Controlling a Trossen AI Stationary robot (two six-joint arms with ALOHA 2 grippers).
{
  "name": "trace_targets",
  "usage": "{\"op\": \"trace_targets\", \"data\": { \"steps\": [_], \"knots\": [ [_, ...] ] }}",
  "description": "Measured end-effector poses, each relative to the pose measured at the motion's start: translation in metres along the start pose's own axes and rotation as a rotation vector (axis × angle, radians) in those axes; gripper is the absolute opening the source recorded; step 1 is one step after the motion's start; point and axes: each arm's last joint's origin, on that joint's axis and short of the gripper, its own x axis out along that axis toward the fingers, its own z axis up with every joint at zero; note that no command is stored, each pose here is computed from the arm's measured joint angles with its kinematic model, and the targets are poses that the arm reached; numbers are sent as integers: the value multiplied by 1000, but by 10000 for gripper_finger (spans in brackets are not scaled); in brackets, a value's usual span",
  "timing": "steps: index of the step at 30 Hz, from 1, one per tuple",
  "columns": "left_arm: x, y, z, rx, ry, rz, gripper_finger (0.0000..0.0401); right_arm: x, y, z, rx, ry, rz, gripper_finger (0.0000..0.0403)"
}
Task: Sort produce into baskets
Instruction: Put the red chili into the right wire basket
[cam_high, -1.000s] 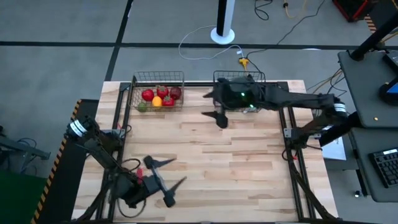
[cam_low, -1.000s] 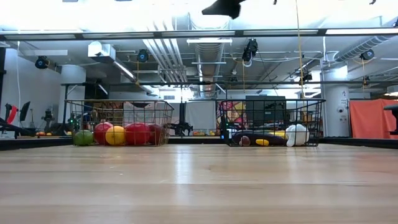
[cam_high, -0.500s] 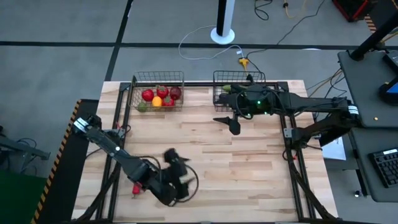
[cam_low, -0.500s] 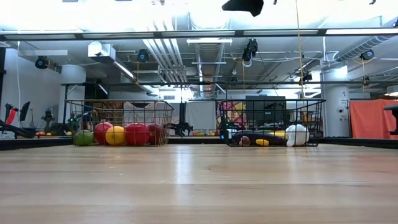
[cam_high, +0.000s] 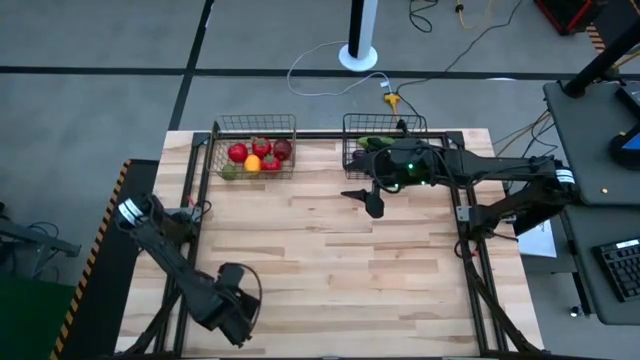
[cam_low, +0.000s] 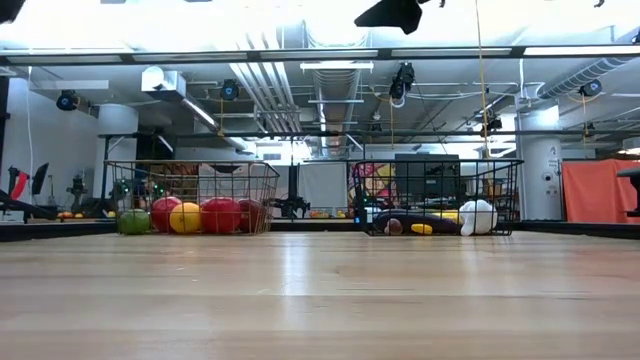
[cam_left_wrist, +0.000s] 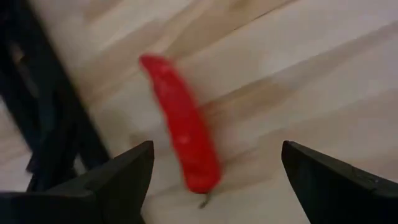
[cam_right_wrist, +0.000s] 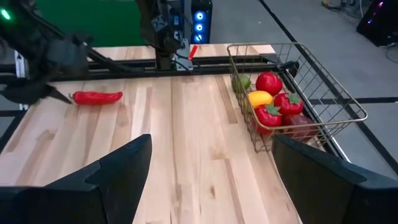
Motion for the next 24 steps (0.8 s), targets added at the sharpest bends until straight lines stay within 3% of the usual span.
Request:
{"op": "trace_targets", "data": {
  "steps": [4,10,15,19,24],
  "knots": [
    [18,4,-3,-32,13,75,333,0,0,0,4,-2,0,321],
    [49,10,0,-31,15,104,330,0,0,0,5,-3,0,323],
    [71,15,1,-27,33,98,305,0,0,0,4,-3,1,324],
    [79,16,2,-29,53,92,250,1,0,-2,16,3,1,318],
    [79,17,2,-11,52,96,136,4,0,-8,30,28,0,311]
  ]
}}
